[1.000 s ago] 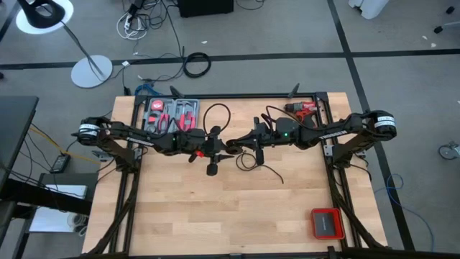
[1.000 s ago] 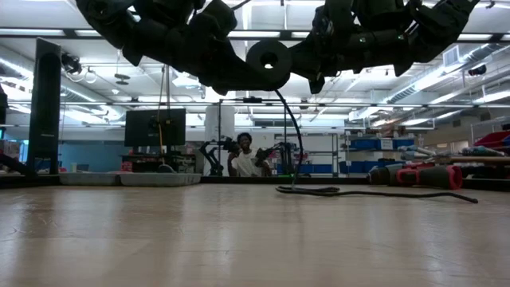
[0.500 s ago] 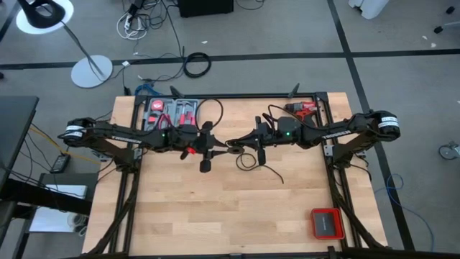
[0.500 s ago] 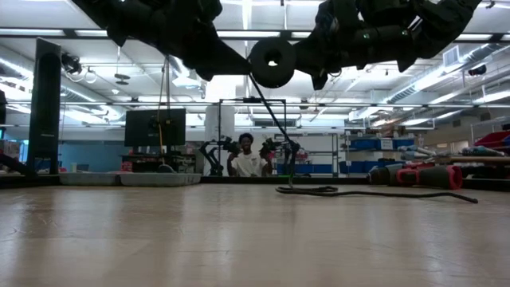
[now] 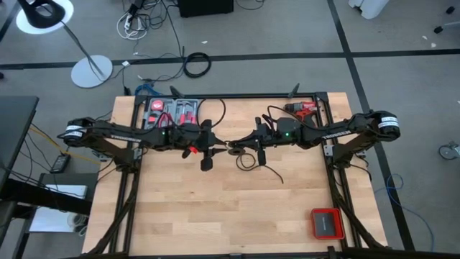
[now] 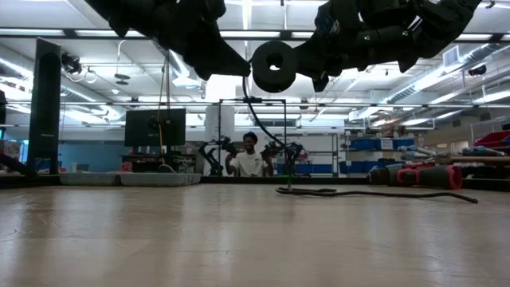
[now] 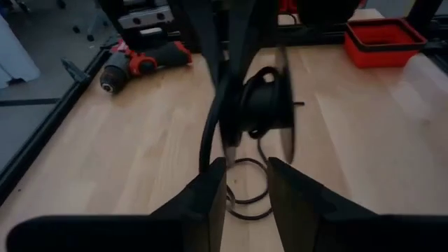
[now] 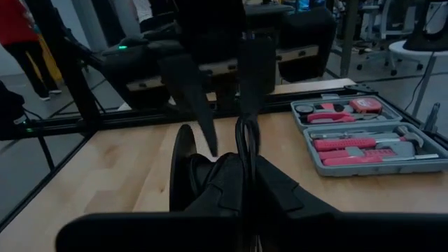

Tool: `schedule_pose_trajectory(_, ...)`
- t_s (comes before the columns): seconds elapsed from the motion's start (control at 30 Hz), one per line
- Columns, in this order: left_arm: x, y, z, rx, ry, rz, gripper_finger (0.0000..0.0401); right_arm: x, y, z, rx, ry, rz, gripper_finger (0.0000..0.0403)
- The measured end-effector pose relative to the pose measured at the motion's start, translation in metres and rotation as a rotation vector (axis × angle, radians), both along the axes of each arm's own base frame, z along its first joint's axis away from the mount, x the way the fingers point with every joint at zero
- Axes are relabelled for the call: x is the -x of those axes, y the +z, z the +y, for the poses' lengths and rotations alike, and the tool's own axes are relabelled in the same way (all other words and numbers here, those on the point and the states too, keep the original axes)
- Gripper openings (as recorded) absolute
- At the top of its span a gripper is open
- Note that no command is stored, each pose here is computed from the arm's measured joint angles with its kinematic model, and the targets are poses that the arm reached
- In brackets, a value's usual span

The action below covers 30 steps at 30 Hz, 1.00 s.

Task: Coil cords
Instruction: Uncoil the black wire from the black spool

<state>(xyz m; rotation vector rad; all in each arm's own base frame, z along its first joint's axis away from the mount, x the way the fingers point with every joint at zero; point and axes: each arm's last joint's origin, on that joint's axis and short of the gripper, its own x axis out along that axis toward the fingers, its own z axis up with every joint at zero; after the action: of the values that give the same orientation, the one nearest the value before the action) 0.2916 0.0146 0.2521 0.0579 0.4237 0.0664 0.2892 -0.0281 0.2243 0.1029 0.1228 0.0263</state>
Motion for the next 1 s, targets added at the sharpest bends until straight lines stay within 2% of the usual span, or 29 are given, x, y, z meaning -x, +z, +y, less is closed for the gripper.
schedule_pose_trajectory(0.27, -0.003, 0.01, -0.017, 0.032, -0.051, -0.004, 0.0108, 0.0, -0.002, -0.001, 0.013, -0.012, 0.017, 0.0013)
schedule_pose_trajectory(0.43, -0.004, 0.011, -0.02, 0.013, 0.011, -0.013, 0.0108, 0.0, -0.002, -0.001, 0.023, -0.043, 0.017, 0.0013)
schedule_pose_trajectory(0.7, -0.006, 0.016, -0.02, 0.007, 0.02, -0.072, 0.0108, 0.0, 0.0, 0.001, 0.03, -0.067, -0.002, 0.0013)
schedule_pose_trajectory(1.0, -0.018, 0.001, -0.019, -0.018, 0.056, -0.055, 0.0108, -0.001, 0.002, 0.002, 0.036, -0.09, -0.017, 0.0013)
